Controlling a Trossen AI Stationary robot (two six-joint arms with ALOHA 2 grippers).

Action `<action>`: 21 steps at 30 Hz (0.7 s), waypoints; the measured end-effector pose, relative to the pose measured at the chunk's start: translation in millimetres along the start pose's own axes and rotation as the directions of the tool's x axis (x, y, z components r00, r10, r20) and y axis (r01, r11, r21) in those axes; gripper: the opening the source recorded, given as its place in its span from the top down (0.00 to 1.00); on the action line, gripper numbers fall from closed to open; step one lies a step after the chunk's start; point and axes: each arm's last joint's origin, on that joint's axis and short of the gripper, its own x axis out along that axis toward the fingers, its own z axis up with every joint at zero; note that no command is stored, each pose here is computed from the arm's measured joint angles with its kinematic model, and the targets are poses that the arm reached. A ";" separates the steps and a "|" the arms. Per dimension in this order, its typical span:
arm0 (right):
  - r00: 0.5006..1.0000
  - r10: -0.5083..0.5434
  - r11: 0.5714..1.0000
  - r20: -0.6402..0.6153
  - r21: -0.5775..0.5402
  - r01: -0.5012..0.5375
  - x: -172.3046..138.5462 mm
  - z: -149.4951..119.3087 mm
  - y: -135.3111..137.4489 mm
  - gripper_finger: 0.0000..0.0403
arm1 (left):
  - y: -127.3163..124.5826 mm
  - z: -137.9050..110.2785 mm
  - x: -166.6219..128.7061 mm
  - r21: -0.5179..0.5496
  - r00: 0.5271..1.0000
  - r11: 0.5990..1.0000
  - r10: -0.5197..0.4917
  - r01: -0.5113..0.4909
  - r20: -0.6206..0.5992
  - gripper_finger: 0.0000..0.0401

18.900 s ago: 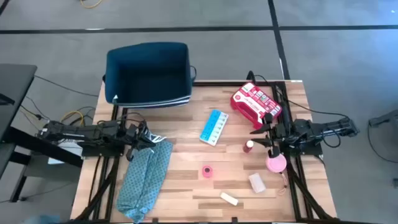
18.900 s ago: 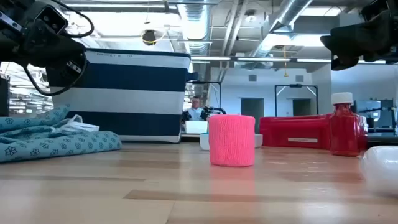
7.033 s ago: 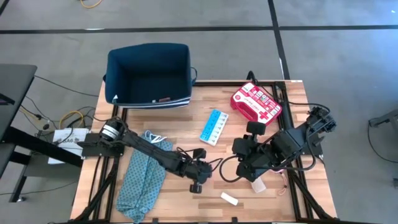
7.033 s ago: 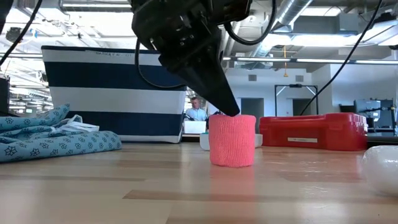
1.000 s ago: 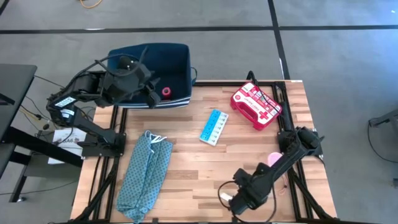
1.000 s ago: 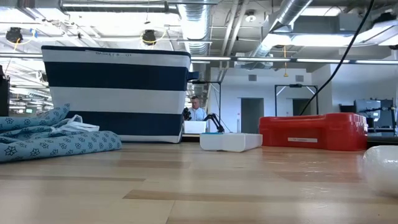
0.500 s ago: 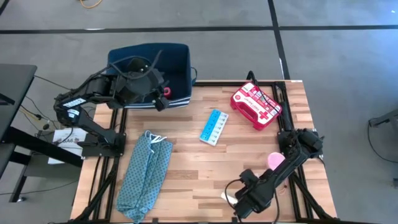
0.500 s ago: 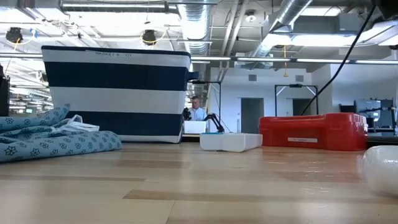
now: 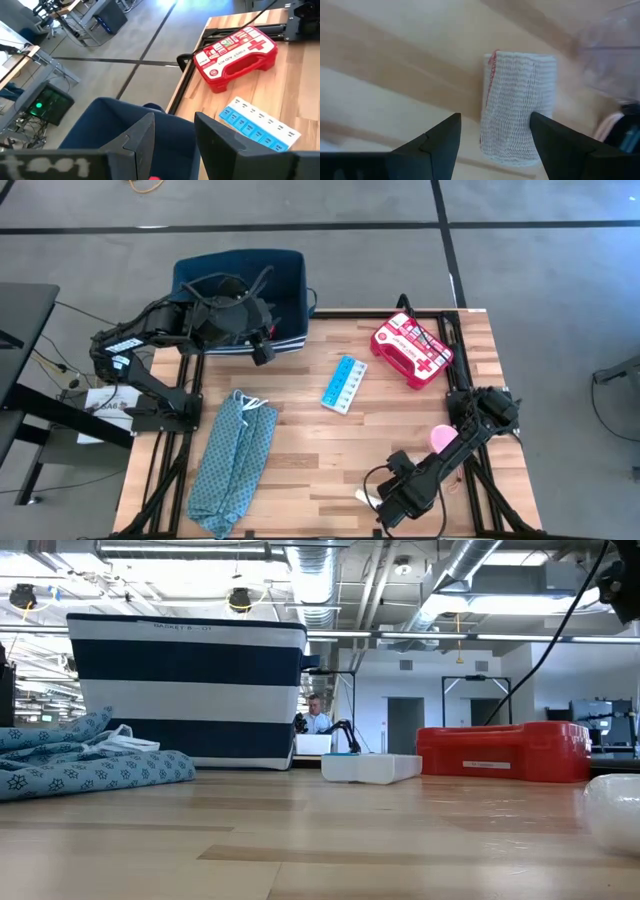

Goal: Pick & place medical supplies in basket/bin
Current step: Put the brown bandage into the blue bin

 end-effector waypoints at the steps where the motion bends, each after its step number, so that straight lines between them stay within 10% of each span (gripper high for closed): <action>1: 1.000 0.002 1.000 0.001 -0.004 -0.002 1.3 -1.2 -0.2 0.42 | -0.1 -0.1 0.1 0.001 1.000 1.000 0.000 0.000 -0.001 0.68; 21: 1.000 -0.023 1.000 -0.020 -0.015 0.022 26.1 -19.2 -10.7 0.48 | -6.6 0.2 7.5 -0.012 0.999 0.999 -0.030 0.030 -0.024 0.68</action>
